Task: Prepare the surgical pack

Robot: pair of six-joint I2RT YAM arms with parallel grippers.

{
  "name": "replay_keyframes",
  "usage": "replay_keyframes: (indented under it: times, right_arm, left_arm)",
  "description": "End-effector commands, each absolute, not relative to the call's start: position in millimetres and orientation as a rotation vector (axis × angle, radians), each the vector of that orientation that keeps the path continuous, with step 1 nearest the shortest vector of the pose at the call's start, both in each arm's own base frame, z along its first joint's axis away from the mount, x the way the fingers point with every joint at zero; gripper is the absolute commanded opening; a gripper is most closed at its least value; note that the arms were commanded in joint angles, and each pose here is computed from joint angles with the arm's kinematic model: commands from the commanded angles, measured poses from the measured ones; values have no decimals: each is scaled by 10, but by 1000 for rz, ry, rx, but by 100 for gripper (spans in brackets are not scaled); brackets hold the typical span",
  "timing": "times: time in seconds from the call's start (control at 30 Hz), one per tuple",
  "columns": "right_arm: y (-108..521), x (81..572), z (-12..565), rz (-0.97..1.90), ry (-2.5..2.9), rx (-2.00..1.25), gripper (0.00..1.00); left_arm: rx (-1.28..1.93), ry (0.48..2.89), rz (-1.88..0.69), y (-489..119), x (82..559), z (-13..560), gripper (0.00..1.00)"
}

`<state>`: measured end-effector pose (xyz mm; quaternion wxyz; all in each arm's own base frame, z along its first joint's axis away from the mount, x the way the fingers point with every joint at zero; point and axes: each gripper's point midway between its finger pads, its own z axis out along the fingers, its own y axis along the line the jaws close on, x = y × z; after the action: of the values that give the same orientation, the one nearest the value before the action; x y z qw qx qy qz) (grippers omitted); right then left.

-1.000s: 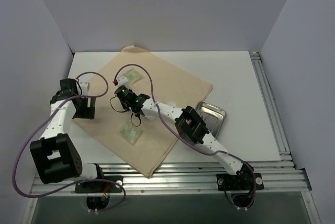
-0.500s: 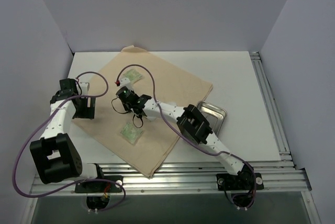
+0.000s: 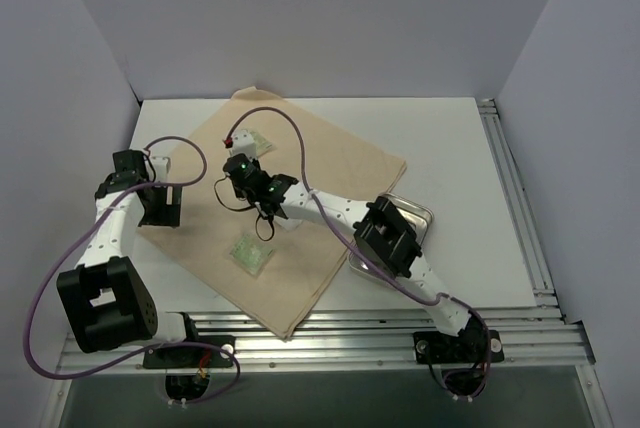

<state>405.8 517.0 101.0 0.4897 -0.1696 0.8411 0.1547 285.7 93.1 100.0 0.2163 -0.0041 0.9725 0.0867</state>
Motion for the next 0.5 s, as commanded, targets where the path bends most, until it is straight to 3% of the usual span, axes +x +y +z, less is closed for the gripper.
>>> replay_keyframes:
  times: [0.0, 0.17, 0.47]
  right_arm:
    - [4908, 4075, 1757, 381, 1935, -239, 0]
    - [4089, 3900, 2121, 269, 1913, -54, 0]
    - [2460, 2988, 1506, -16, 2090, 186, 0]
  left_arm:
    - [3, 2626, 250, 955, 2926, 1167, 90]
    - [14, 2600, 218, 917, 2973, 1229, 90]
    - [47, 2571, 104, 757, 3124, 1271, 90]
